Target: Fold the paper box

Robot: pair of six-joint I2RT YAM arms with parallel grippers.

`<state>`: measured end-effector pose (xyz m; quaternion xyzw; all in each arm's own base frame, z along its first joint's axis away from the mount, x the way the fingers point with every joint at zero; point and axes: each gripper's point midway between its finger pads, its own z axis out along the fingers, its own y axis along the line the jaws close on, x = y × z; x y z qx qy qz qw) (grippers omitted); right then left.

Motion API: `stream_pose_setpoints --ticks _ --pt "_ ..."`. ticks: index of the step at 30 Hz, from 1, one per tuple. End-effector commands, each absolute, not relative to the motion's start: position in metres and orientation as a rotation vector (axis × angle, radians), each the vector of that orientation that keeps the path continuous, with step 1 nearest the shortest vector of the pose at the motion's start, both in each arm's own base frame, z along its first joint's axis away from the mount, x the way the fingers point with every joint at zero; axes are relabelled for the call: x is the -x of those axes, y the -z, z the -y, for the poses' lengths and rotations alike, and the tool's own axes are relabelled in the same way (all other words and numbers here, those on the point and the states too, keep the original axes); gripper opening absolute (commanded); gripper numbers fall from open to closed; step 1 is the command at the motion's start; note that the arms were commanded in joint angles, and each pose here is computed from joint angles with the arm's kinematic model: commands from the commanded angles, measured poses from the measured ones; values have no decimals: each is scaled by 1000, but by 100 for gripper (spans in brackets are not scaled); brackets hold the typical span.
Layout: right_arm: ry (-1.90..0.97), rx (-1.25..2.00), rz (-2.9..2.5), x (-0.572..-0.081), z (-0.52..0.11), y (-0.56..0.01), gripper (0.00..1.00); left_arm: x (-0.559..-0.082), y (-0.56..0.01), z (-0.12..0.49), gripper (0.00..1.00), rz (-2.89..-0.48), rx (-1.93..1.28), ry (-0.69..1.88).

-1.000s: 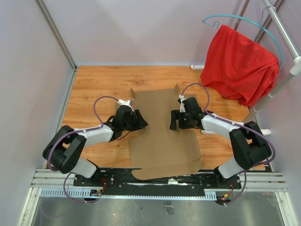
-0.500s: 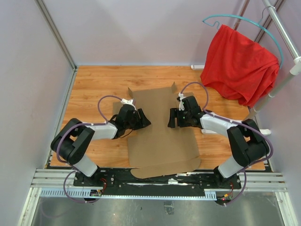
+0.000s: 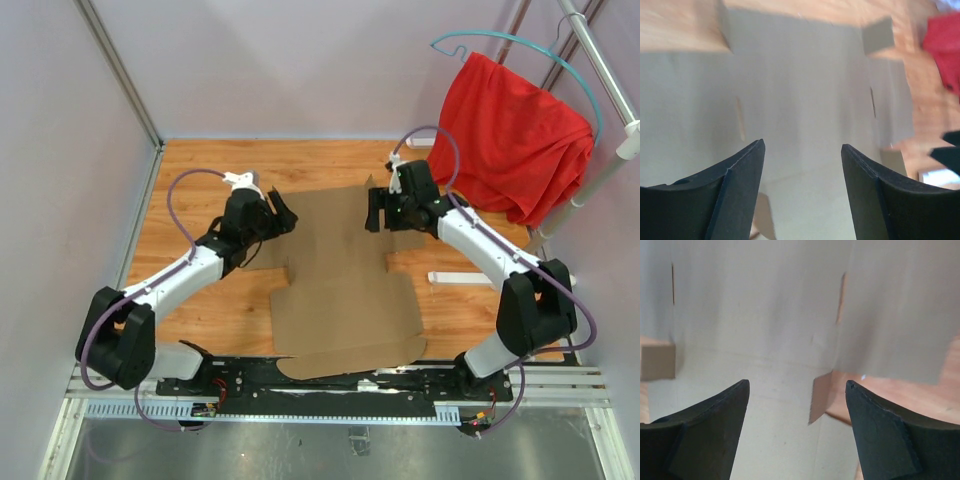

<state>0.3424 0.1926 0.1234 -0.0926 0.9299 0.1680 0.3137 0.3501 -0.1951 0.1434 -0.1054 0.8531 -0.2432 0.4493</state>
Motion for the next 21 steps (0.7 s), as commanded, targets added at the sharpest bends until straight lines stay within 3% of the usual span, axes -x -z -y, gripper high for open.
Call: stream_pose_setpoints --ticks 1,9,21 --pt "-315 202 -2468 -377 -157 -140 79 -383 -152 151 68 -2090 313 467" --pt "-261 228 -2469 -454 -150 -130 76 -442 -133 141 67 -2149 325 342" --pt "-298 298 -2428 -532 -179 -98 74 -505 -103 130 62 -2205 349 215"
